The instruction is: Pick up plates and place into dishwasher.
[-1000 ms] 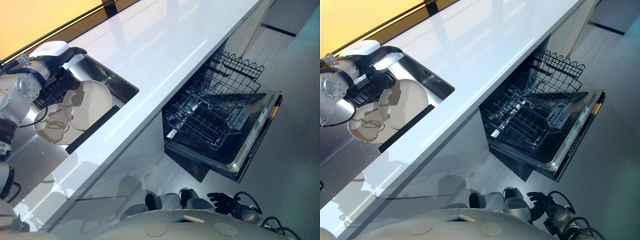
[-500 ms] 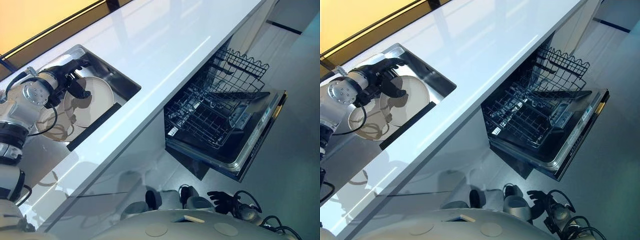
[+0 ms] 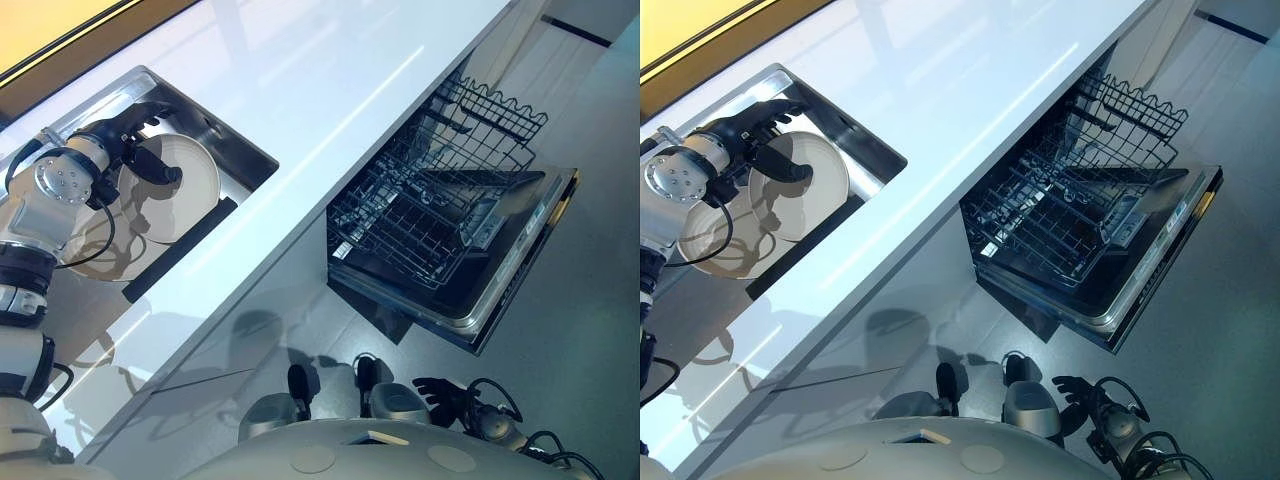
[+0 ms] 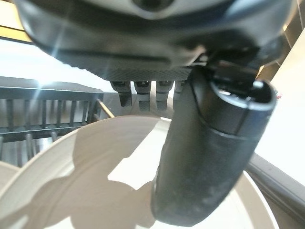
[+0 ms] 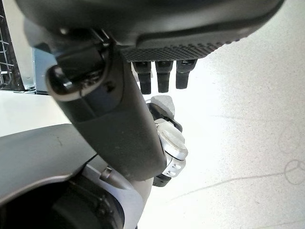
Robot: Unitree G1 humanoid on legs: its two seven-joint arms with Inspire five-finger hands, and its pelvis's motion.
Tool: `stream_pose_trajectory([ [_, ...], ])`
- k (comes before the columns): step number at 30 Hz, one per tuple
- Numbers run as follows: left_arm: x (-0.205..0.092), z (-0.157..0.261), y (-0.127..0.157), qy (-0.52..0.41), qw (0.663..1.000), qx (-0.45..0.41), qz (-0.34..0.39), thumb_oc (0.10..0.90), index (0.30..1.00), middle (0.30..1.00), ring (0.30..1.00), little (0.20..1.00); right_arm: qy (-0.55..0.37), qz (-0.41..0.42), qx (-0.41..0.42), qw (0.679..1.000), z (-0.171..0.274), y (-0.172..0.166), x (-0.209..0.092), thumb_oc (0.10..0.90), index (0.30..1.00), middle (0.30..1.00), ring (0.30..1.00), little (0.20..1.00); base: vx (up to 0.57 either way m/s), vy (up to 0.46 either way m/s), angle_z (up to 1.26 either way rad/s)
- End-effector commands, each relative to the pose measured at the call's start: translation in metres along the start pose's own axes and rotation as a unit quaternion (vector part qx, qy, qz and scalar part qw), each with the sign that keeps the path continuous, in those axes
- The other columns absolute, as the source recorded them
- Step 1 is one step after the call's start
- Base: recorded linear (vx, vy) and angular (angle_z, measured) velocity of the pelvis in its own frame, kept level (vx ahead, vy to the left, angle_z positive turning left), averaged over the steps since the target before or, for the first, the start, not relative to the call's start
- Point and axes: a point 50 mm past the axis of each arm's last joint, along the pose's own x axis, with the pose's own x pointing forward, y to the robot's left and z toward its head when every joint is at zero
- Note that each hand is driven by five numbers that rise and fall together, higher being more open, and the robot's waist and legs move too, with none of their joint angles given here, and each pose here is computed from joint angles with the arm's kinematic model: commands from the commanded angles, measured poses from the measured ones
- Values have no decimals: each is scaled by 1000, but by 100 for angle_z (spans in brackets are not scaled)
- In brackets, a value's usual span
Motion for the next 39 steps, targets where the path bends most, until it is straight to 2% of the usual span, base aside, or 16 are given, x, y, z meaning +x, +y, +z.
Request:
stream_pose_trajectory([
  [1, -9, 15, 68, -26, 995, -4, 94, 665, 785, 785, 785, 765, -18, -22, -1, 1000, 0, -15, -5, 800, 900, 900, 900, 900, 0, 0, 0],
  [2, -10, 16, 70, -27, 996, 1, 90, 495, 639, 639, 639, 595, -19, -23, -1, 1000, 0, -15, -5, 800, 900, 900, 900, 900, 0, 0, 0],
  [3, -11, 16, 70, -30, 996, 4, 79, 267, 444, 444, 444, 367, -20, -25, -1, 999, 0, -17, -5, 800, 900, 900, 900, 900, 0, 0, 0],
  [4, -12, 16, 71, -31, 997, 8, 70, 100, 300, 300, 300, 200, -20, -26, -1, 999, 0, -18, -5, 800, 900, 900, 900, 900, 0, 0, 0],
  [10, -16, 17, 68, -30, 1000, 9, -1, 100, 300, 300, 300, 200, -25, -37, 7, 999, 4, -28, -6, 800, 900, 900, 900, 900, -48, 10, 2],
  [15, -25, 18, 77, -51, 998, 2, 23, 100, 300, 300, 300, 200, -30, -43, 2, 999, 6, -35, -7, 800, 900, 900, 900, 900, -62, 11, 2],
  [17, -29, 20, 83, -61, 996, 9, 60, 100, 300, 300, 300, 200, -31, -43, 2, 999, 6, -34, -7, 800, 900, 900, 900, 900, -34, 14, 15],
  [23, -49, 32, 117, -107, 961, 35, 254, 100, 300, 300, 300, 200, -28, -42, -3, 999, 5, -32, -6, 800, 900, 900, 900, 900, -21, 13, 4],
  [31, -69, 37, 133, -132, 916, 53, 376, 100, 300, 300, 300, 200, -45, -50, -5, 998, 8, -32, -7, 800, 900, 900, 900, 900, -14, -2, 5],
  [35, -79, 35, 130, -146, 893, 48, 423, 100, 300, 300, 300, 200, -133, -54, 36, 989, 34, -41, -10, 800, 900, 900, 900, 900, 7, -57, 1],
  [36, -82, 35, 124, -155, 883, 45, 440, 100, 300, 300, 300, 200, -192, -22, 62, 979, 63, -47, -15, 800, 900, 900, 900, 900, 7, -87, -2],
  [37, -84, 35, 123, -157, 880, 44, 446, 100, 300, 300, 300, 200, -205, -12, 68, 976, 68, -47, -17, 800, 900, 900, 900, 900, -12, -114, -1],
  [39, -90, 36, 120, -174, 864, 40, 470, 100, 300, 300, 300, 200, -291, 85, 109, 947, 105, -42, -30, 800, 900, 900, 900, 900, -31, -142, -1],
])
